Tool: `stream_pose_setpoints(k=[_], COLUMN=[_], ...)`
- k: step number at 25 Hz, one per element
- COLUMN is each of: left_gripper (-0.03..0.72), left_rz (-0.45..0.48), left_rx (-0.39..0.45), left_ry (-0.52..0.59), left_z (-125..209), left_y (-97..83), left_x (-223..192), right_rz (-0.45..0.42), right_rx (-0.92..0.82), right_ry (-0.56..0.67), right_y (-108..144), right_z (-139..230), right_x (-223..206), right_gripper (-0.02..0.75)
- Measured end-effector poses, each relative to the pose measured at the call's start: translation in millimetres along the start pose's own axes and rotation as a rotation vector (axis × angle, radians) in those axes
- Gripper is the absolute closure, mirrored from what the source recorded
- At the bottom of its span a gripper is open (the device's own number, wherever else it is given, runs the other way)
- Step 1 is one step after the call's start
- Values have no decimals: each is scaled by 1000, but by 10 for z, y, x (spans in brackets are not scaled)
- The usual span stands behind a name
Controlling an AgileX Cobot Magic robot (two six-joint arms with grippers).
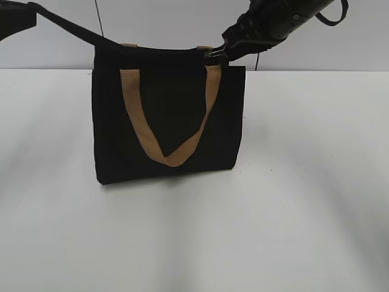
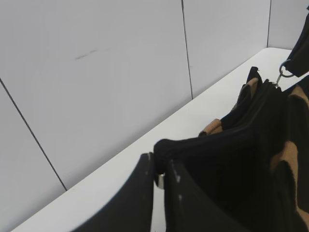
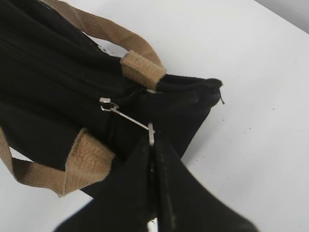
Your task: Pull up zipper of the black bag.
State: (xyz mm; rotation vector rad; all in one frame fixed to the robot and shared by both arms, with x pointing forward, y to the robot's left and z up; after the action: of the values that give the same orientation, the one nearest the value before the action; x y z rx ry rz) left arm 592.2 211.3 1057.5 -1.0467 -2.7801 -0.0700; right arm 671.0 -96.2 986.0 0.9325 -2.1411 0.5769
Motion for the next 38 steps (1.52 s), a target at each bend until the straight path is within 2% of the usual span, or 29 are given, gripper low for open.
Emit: stream_pose_setpoints(k=[5, 11, 14, 19, 25, 27, 30, 36, 38], left_gripper=[669, 669, 662, 597, 324, 279, 257, 249, 242], left_rz=[-2, -20, -35, -51, -63, -68, -131, -368, -435], left_rx=[-2, -1, 0, 21, 92, 112, 187, 366, 461], left_ry=[4, 11, 19, 27, 32, 46, 78, 144, 150], left_z=[6, 21, 36, 50, 62, 89, 160, 337, 386], left_y=[4, 42, 70, 98, 115, 123, 226, 570, 644], left_x=[0, 8, 9, 10, 13, 15, 29, 170, 227], right_rz=[-7, -34, -59, -108, -204, -202, -152, -99, -95], right_rx=[1, 17, 31, 66, 105, 99, 80, 65, 59], right_ry=[8, 62, 86, 119, 287, 347, 399, 406, 404], right_y=[12, 53, 105, 225, 401, 394, 312, 252, 252], right_z=[15, 115, 150, 178, 461, 562, 641, 635, 628], right_x=[0, 12, 63, 263, 489, 530, 567, 685, 704], right_gripper=[699, 455, 386, 364, 362, 362, 362, 361, 361])
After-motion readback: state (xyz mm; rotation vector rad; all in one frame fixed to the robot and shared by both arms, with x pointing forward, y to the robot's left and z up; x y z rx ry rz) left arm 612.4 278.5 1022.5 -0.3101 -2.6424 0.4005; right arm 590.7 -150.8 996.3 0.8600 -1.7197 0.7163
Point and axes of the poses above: a point on each arm's last joint axis where the gripper is mounted, x pointing back along that axis away from the gripper, y along the wrist's bending axis when the last joint is at zero, z = x × y, the point moved 9 cm from there along -x, pointing out along that axis toward the gripper, and after that the axes turned 14 degrees about x, right-handed, at the moved point
